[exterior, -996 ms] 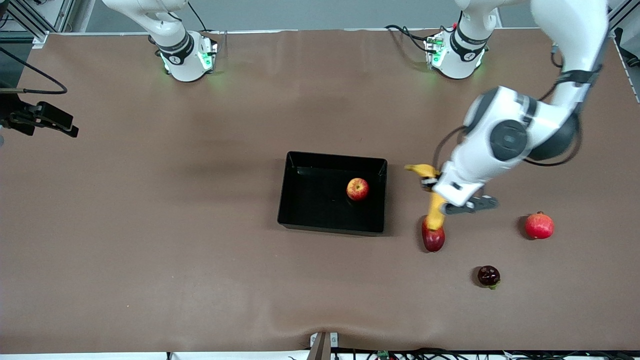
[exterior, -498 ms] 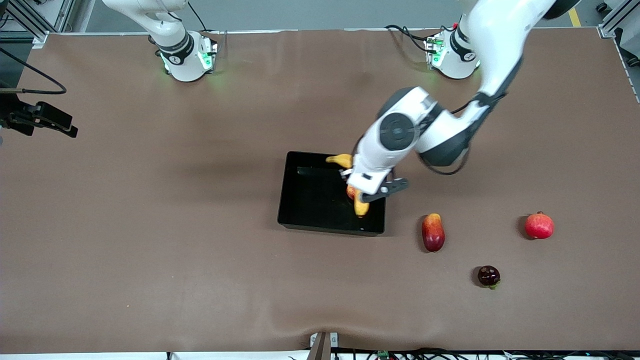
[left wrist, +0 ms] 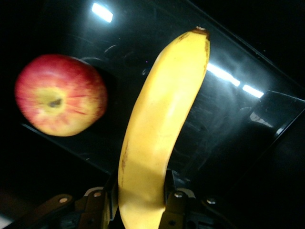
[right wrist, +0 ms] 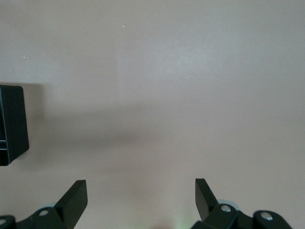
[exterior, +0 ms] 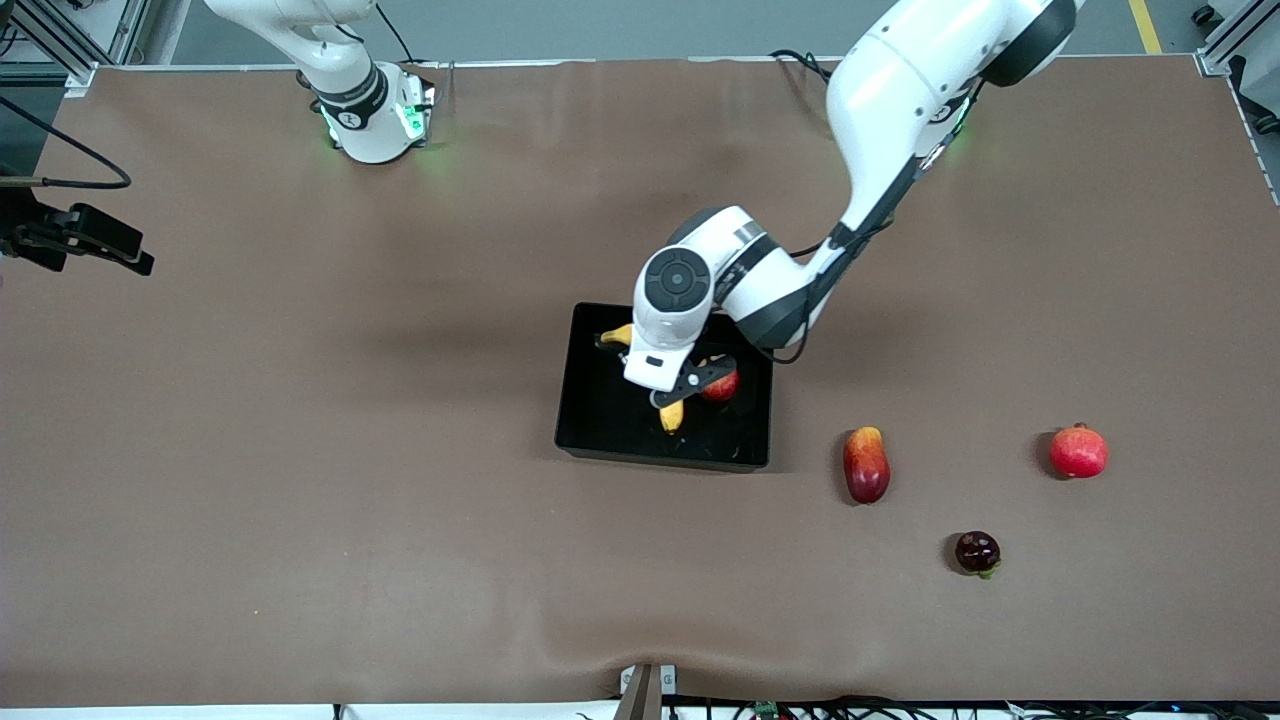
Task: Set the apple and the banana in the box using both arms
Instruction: 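Carry the banana over the box with the left gripper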
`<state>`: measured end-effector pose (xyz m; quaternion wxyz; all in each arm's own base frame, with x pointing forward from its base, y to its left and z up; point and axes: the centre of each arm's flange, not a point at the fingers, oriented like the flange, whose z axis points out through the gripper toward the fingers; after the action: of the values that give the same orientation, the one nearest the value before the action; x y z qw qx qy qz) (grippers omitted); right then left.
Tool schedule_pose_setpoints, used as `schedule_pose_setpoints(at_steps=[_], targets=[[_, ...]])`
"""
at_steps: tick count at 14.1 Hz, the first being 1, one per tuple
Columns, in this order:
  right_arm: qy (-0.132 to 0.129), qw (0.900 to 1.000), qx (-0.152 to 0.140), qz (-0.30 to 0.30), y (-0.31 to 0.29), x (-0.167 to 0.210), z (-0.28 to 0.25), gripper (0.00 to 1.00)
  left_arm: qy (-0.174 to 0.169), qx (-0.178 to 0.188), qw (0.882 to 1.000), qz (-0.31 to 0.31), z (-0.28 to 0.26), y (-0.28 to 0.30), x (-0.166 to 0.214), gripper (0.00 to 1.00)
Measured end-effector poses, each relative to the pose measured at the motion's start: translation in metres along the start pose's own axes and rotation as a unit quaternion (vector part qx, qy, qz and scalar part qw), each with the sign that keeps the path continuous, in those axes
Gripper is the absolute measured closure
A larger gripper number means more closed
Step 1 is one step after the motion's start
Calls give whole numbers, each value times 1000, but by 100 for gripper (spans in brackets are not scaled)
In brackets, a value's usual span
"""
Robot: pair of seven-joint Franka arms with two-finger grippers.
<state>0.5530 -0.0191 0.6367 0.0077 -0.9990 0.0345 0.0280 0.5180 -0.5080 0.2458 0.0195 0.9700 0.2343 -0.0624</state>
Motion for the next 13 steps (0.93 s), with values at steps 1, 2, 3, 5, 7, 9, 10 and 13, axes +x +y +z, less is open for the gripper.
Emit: schedule_pose_setpoints(at_steps=[1,2,3,5,7,9,10,13], targets=[[0,1000,0,0,0,0,0,0,-1,-3,1000,-1,7,1,1,60],[0,1000,0,0,0,0,0,0,-1,-6,1000,-2,14,1,3,60],[0,1000,0,0,0,0,0,0,-2,-8,1000,-3,20,2,4,60],[0,1000,0,0,0,0,0,0,-3,-15,1000,-3,33,4,3,60],[0,1000,0,0,0,0,0,0,-4,-20,1000,0,45,6,0,60],[0,1000,0,0,0,0,0,0,-3,-14,1000,3,56,6,-2,53],[0,1000,1,0,0,0,0,0,4,-10,1000,5,60,5,-2,44],[0,1000,4,0,0,0,0,0,25,-16,1000,5,51,9,7,14]])
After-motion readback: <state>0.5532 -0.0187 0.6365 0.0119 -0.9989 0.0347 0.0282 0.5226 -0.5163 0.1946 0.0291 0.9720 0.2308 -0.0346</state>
